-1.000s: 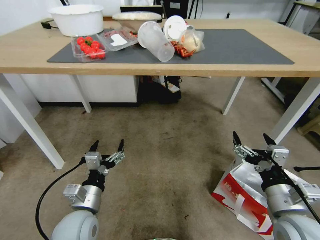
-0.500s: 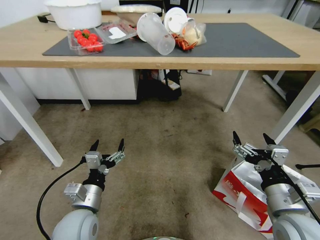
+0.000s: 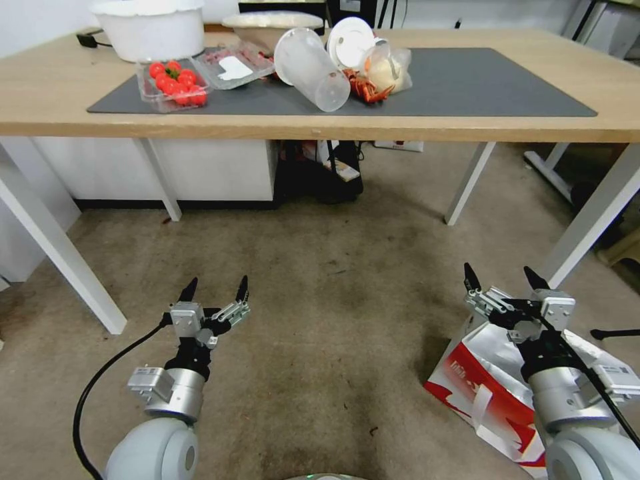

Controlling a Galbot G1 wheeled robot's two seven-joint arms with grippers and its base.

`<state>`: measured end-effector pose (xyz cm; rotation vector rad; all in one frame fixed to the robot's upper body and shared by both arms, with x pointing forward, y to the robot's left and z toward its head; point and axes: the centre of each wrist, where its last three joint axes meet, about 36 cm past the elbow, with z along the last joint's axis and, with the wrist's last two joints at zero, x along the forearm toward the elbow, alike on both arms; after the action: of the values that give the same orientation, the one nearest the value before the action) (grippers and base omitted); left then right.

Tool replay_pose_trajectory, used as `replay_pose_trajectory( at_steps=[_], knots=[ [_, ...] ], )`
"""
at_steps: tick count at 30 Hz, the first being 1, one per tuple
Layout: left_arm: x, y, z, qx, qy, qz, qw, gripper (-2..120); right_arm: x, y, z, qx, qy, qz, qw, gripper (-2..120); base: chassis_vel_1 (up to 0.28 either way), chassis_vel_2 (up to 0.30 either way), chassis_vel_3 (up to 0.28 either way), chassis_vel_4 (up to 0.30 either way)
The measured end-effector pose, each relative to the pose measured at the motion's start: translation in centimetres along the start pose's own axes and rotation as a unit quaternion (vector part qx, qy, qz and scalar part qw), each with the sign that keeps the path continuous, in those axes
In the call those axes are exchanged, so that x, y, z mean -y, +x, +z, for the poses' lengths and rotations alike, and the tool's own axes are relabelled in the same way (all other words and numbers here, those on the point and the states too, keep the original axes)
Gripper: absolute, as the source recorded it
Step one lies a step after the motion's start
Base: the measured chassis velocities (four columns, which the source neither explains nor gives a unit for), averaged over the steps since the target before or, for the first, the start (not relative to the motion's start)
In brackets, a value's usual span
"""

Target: Pick up the food delivery bag from the floor and place it on the table.

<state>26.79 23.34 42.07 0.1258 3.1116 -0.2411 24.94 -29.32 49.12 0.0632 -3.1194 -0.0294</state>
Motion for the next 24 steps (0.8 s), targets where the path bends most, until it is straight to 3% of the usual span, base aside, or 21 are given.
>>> replay_pose_trajectory(
  at_steps=[3,7,18,24],
  knots=[
    [-0.1,0.1,0.0,0.0,-0.002,0.0,1.0,100,1.1,-0.2,0.1,-0.013,0.006,-0.028,0.999,100,0.0,0.0,0.0,0.0],
    [-0.2,0.1,-0.4,0.006,-0.006,0.0,1.0,100,4.7,-1.3,0.3,-0.046,0.026,-0.085,0.995,100,0.0,0.0,0.0,0.0],
    [-0.3,0.0,-0.9,0.013,-0.011,0.003,0.9999,100,9.6,-2.8,2.0,-0.091,0.034,-0.117,0.988,100,0.0,0.0,0.0,0.0],
    [-0.3,0.0,-1.0,0.013,-0.012,0.004,0.9998,100,11.0,-3.1,2.4,-0.103,0.04,-0.125,0.986,100,0.0,0.0,0.0,0.0]
  ],
)
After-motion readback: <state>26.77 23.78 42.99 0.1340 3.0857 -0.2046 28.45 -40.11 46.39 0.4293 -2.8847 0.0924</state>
